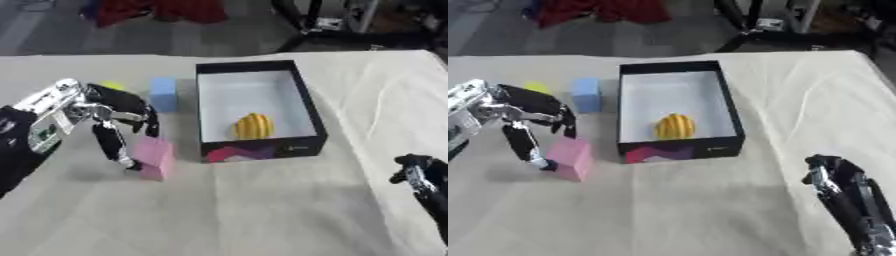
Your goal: Pick up objects on the table and place them in the box.
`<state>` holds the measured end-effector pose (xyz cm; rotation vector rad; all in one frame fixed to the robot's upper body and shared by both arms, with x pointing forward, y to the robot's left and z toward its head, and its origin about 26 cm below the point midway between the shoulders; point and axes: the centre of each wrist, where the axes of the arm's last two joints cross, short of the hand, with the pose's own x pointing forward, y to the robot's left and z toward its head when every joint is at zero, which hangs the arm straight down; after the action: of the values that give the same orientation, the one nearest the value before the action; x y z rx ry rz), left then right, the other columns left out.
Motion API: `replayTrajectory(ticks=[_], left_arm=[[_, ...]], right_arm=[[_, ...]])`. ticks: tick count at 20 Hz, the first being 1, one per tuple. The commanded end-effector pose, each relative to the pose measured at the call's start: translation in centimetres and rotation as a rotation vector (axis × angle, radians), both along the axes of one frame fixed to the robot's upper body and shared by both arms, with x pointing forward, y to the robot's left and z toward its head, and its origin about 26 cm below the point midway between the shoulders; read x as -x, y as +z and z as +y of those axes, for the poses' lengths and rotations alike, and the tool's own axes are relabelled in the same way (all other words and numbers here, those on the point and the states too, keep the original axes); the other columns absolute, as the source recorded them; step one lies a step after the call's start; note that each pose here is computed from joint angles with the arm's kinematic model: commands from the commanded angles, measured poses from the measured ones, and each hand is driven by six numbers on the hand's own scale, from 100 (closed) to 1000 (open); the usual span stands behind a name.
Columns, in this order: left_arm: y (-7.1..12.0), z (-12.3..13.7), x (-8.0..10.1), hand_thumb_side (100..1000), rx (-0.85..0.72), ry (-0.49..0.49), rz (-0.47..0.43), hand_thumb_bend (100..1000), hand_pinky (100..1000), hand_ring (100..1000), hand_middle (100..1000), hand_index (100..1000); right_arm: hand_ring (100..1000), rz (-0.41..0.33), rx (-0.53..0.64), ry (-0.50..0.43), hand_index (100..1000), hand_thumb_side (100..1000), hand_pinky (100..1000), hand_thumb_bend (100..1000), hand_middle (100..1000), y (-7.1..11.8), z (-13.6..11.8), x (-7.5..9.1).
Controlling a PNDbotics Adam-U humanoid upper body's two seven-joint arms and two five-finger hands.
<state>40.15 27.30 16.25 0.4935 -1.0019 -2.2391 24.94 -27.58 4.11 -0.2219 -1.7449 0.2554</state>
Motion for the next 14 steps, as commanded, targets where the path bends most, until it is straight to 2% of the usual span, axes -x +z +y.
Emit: replayTrajectory(ticks=[1,3,4,8,11,14], left_arm=[[2.7,0.5,-0.2,326,-0.053,-0.081,-0.045,336,603,468,494,610],[3.0,0.6,-0.1,326,-0.042,-0.079,-0.068,336,603,468,494,610],[4.0,0.6,-0.1,319,-0.026,-0.075,-0.103,312,594,443,466,580],[10.8,0.1,0.5,320,0.099,-0.063,-0.306,305,598,438,460,580],[14.4,-1.7,0.4,327,0.165,-0.076,-0.422,313,615,455,475,600],[15.4,-4.2,-1.2,322,0.201,-0.084,-0.471,312,618,457,478,604]], right_arm=[[514,-0.022,0.016,0.005,631,611,713,100,429,0.6,-0.2,-0.2],[514,-0.022,0.016,0.005,631,611,713,100,429,0.6,-0.2,-0.2],[514,-0.021,0.016,0.004,631,610,713,100,429,0.6,-0.2,-0.2],[514,-0.017,0.016,-0.003,631,614,713,100,429,0.5,-0.3,-0.1],[514,-0.013,0.016,-0.002,631,614,712,100,429,0.3,-0.3,0.0],[514,-0.009,0.013,-0.002,630,617,712,100,428,0.2,-0.3,0.0]])
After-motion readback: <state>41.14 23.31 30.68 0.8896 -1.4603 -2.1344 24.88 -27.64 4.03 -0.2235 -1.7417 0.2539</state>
